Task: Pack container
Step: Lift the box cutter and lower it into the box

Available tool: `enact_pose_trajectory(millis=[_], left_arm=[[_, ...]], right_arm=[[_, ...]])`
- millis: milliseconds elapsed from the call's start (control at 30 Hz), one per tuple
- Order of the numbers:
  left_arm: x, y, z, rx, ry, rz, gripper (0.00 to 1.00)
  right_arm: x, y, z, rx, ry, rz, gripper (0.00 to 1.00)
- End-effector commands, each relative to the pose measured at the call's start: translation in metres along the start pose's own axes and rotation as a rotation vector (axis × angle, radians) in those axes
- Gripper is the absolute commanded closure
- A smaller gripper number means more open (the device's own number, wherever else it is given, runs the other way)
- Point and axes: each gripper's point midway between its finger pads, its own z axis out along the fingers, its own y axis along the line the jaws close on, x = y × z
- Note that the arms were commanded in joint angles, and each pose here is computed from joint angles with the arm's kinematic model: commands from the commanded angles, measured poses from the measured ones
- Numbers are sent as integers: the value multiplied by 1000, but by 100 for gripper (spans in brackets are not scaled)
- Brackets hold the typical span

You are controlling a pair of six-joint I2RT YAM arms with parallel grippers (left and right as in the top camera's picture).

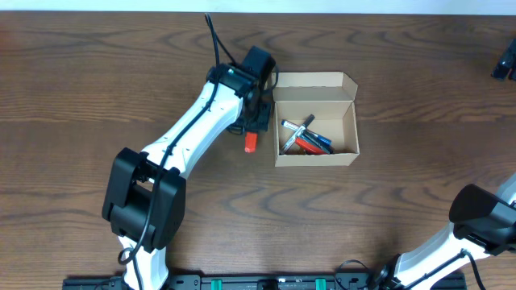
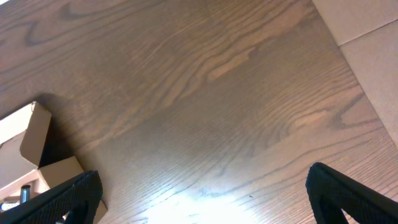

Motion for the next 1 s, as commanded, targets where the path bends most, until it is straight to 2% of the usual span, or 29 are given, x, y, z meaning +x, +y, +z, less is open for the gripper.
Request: enact_pose_trajectory(millis=[0, 333, 567, 800, 967], left_arm=[[-9, -5, -16, 9, -24, 26, 94], [-2, -49, -41, 128, -2, 82, 94], [6, -100, -68, 180, -50, 281, 94], [-10, -114, -87, 176, -144, 309, 94], [-12, -118, -77, 185, -134, 311, 94]], right_arm=[[-2, -2, -14, 0, -37, 14, 1], [-2, -2, -14, 0, -37, 14, 1], [-2, -2, -14, 0, -37, 14, 1], [-2, -2, -14, 0, -36, 14, 1], [-2, -2, -14, 0, -37, 14, 1]])
